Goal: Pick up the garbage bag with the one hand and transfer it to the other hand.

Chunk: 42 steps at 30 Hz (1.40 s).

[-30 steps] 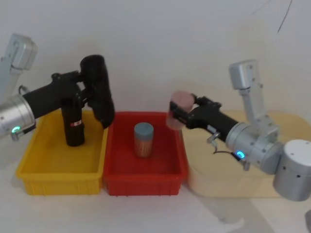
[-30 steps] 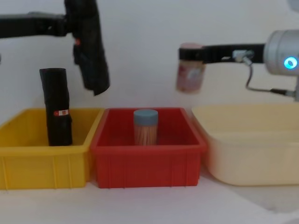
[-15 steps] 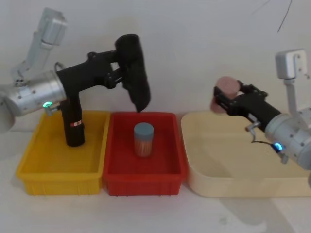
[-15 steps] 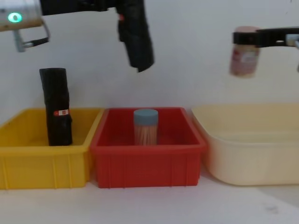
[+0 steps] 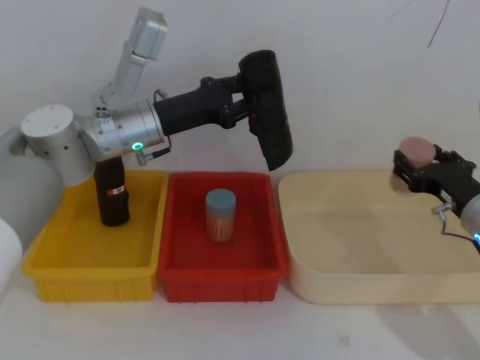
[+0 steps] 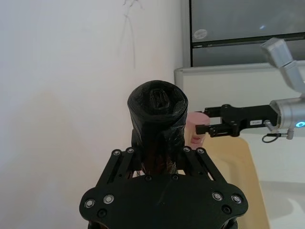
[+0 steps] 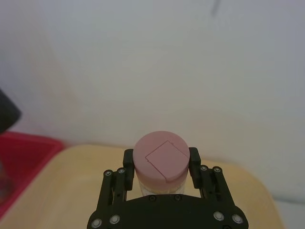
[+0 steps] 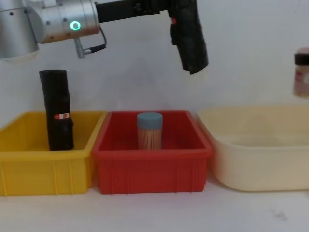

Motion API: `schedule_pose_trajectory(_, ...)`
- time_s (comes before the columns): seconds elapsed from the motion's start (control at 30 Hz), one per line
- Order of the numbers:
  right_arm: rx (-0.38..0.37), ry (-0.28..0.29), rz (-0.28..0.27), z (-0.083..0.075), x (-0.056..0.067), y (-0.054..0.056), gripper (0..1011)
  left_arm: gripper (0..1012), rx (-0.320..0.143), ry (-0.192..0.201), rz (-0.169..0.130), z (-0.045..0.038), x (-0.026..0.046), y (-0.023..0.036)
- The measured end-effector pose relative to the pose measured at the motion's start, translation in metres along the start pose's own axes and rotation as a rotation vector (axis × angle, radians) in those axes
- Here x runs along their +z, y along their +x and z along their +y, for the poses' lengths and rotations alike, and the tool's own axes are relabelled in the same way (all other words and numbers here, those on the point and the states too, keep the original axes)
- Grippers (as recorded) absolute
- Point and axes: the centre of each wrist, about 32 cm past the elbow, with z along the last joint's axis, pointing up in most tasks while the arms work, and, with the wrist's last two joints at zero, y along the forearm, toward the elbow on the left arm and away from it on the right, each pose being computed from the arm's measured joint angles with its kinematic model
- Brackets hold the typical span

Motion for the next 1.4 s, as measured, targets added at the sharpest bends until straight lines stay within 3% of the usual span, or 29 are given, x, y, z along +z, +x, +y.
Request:
schedule_pose_trajectory(0.23, -0.055, -0.049, 0.029, -0.003, -0.011, 0.013, 666, 363, -0.037, 0.000, 0.011, -0.0148, -0.0021, 0.0032)
schedule_pose_trajectory(0.57, -0.091, -0.082, 0.057, -0.005, -0.021, 0.022, 955, 363, -0.063, 0.005, 0.015, -0.0250, -0.0019, 0.0041)
schedule_pose_trajectory(0.73, -0.094, -0.087, 0.060, -0.005, -0.022, 0.023, 1004, 363, -0.070, 0.006, 0.015, -0.0273, -0.0015, 0.0042)
schedule_pose_trajectory(1.07, -0.030, -0.072, 0.054, -0.008, -0.020, 0.020, 1004, 363, -0.078, 0.009, 0.015, -0.0302, -0.0011, 0.0041)
schedule_pose_trajectory(1.4, 0.092, -0.040, 0.047, -0.010, -0.013, 0.013, 1004, 363, -0.081, 0.010, 0.015, -0.0314, -0.0007, 0.0041)
